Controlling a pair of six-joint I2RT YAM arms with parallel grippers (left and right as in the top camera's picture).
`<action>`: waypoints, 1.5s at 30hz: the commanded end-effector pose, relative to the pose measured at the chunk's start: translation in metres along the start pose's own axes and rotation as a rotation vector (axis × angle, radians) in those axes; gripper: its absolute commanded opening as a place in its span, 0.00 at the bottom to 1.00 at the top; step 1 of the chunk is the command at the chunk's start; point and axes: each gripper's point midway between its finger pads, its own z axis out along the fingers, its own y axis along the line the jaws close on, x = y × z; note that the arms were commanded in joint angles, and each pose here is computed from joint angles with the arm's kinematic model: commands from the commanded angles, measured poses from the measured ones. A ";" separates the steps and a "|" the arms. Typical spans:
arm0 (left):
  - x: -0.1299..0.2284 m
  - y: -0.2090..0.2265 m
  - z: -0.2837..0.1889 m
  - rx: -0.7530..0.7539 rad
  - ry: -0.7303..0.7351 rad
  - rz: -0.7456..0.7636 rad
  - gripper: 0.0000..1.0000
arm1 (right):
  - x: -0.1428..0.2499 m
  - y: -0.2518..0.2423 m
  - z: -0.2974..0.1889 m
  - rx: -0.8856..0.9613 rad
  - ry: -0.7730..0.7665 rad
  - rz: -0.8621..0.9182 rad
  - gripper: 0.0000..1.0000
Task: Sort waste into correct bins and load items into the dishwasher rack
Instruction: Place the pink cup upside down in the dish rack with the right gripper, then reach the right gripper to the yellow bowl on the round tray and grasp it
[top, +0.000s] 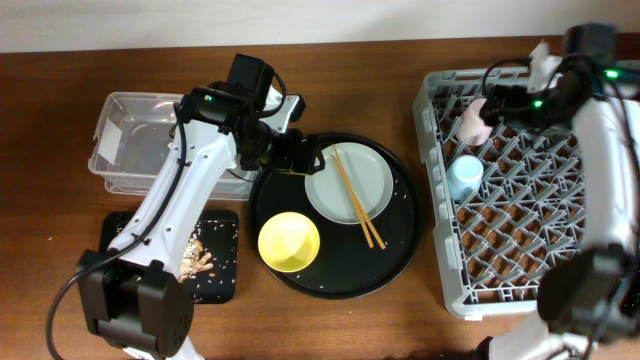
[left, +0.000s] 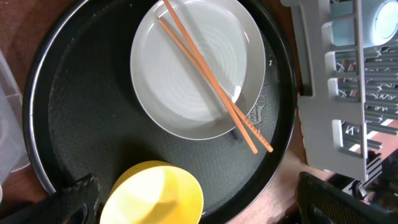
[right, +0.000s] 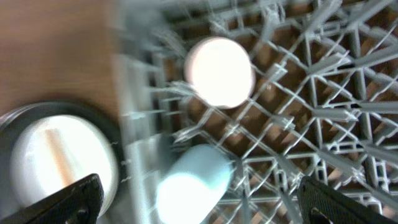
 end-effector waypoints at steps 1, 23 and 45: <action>-0.001 0.000 -0.003 -0.014 -0.008 0.017 0.99 | 0.003 0.047 -0.061 -0.185 -0.086 -0.019 0.98; 0.000 0.003 -0.006 -0.009 -0.008 0.002 0.99 | 0.123 0.145 -0.055 -0.311 0.351 -0.224 0.98; 0.049 0.137 -0.141 -0.321 -0.177 -0.462 0.99 | 0.274 0.312 0.039 -0.481 0.367 -0.665 0.91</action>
